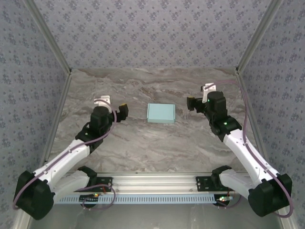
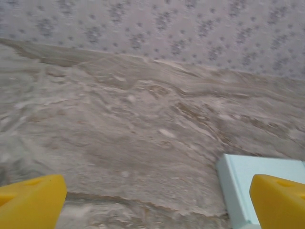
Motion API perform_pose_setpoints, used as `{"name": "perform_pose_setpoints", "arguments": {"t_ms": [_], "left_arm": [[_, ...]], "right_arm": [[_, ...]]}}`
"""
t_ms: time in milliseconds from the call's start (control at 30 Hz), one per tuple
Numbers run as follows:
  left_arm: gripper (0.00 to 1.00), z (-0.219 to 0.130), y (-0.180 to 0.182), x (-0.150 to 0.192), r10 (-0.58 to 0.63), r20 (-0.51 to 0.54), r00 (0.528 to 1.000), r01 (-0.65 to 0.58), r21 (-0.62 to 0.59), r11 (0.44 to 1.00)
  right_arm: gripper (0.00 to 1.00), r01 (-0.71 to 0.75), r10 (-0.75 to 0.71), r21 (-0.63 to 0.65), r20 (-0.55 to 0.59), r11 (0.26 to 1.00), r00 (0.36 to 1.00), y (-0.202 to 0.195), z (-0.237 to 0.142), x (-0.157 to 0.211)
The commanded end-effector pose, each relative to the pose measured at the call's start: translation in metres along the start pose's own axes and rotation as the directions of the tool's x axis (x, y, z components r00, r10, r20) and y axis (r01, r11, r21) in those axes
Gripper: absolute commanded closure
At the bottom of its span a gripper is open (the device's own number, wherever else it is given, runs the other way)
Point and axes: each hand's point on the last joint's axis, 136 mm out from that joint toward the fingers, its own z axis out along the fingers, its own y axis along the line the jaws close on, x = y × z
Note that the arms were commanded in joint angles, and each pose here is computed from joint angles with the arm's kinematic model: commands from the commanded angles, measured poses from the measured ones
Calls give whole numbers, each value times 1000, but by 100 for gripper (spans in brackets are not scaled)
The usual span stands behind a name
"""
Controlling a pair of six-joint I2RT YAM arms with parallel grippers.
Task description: Fold the paper box
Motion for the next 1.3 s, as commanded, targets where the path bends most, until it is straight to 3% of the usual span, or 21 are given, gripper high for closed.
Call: {"name": "perform_pose_setpoints", "arguments": {"t_ms": [0, 267, 533, 767, 1033, 1267], "left_arm": [[1, -8, 26, -24, 11, 101, 995, 0, -106, 994], [1, -15, 96, -23, 26, 144, 989, 23, -328, 944], [1, 9, 147, 14, 163, 50, 985, -127, -420, 899], [1, 52, 158, 48, 129, -37, 991, -134, -330, 934], [1, 90, 166, 54, 138, -51, 989, -147, -277, 949], [1, 88, 166, 63, 131, -54, 990, -140, -250, 958]], "right_arm": [[1, -7, 7, 122, 5, 992, 1000, -22, 8, 6], [1, -3, 20, 260, -65, 965, 998, -48, 28, 32], [1, 52, -31, 245, -88, 968, 996, -57, 65, 79], [1, 94, -63, 258, -124, 961, 990, -67, 90, 120], [1, 93, -86, 258, -39, 962, 996, -75, 85, 120], [1, 53, -62, 260, 25, 964, 998, -86, 85, 123]]}}
